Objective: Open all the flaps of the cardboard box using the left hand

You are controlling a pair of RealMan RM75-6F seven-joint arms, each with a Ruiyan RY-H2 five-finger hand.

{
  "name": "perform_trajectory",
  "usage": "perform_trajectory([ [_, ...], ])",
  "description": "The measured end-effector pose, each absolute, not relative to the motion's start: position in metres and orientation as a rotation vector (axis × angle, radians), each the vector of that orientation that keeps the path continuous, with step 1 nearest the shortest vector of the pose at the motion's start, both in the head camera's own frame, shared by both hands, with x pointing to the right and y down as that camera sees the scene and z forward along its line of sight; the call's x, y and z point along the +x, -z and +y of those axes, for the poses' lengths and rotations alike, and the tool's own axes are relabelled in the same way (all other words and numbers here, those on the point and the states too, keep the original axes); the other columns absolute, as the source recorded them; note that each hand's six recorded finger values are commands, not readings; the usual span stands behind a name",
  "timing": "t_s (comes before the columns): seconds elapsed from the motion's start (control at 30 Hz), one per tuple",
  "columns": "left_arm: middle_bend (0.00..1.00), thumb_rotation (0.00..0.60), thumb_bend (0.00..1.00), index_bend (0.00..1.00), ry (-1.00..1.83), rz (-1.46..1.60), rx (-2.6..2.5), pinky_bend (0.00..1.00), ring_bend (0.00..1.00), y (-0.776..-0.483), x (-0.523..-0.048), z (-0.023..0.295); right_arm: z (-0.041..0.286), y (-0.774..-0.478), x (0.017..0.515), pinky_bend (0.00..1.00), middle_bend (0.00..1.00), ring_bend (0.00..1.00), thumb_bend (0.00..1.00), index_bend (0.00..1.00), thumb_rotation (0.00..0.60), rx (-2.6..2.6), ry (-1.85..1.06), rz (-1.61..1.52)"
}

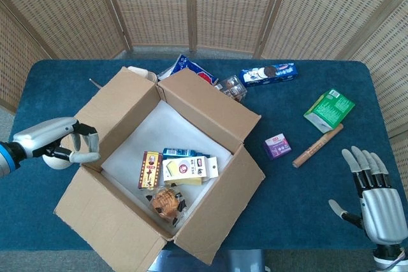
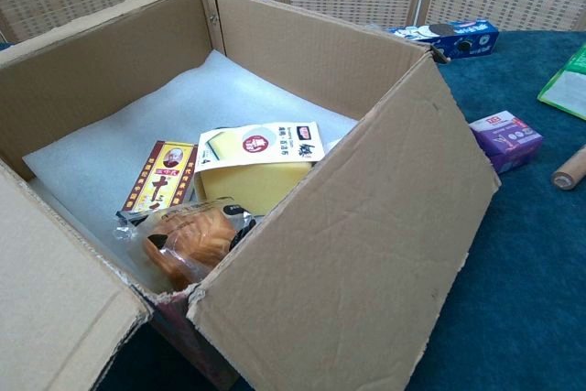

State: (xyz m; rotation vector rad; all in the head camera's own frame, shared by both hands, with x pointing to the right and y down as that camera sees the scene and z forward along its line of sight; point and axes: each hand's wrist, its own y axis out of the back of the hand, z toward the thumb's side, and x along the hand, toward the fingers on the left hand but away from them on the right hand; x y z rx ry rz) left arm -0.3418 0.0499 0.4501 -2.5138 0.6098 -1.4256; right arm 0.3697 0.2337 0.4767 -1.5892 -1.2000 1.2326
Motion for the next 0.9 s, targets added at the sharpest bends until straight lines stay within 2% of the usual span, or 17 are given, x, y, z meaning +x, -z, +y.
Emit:
perform_trajectory([
  [0.03,0.16,0.256,0.00,0.33,1.426,0.628,-2.488,0.27,0.14,-0.451,-0.344,0.048,0.234,-0.476,0.370,0.02,0.00,0.00,0.14,0.00,0.600,-1.590,-1.232,-1.202],
  [0.07,0.08,0.323,0.00,0.28,1.426,0.649,-2.460,0.23,0.09,-0.452,-0.347,0.046,0.234,-0.476,0.370,0.02,0.00,0.00,0.14,0.00,0.600,-1.590,-1.232,-1.204],
  [0.1,0.03,0.420,0.00,0.24,1.427,0.679,-2.418,0.20,0.04,-0.454,-0.352,0.043,0.234,-0.476,0.371,0.02,0.00,0.00,0.14,0.00,0.600,-1.590,-1.231,-1.206],
  [0.17,0.00,0.556,0.00,0.17,1.428,0.730,-2.350,0.17,0.01,-0.457,-0.359,0.039,0.233,-0.475,0.371,0.02,0.00,0.00,0.14,0.00,0.600,-1.590,-1.230,-1.210],
  [0.2,0.00,0.590,0.00,0.14,1.428,0.768,-2.303,0.16,0.00,-0.459,-0.365,0.036,0.233,-0.475,0.371,0.02,0.00,0.00,0.14,0.00,0.600,-1.591,-1.229,-1.211],
  [0.4,0.00,0.600,0.00,0.04,1.436,0.931,-2.056,0.12,0.00,-0.472,-0.398,0.035,0.233,-0.474,0.373,0.02,0.00,0.00,0.14,0.00,0.600,-1.597,-1.225,-1.216],
  [0.67,0.00,0.600,0.00,0.02,1.493,1.028,-1.761,0.09,0.00,-0.485,-0.449,0.059,0.233,-0.475,0.372,0.02,0.00,0.00,0.08,0.00,0.600,-1.604,-1.224,-1.204],
  [0.9,0.00,0.600,0.00,0.02,1.473,1.119,-1.610,0.07,0.00,-0.489,-0.485,0.092,0.233,-0.476,0.371,0.02,0.00,0.00,0.08,0.00,0.600,-1.604,-1.231,-1.200],
])
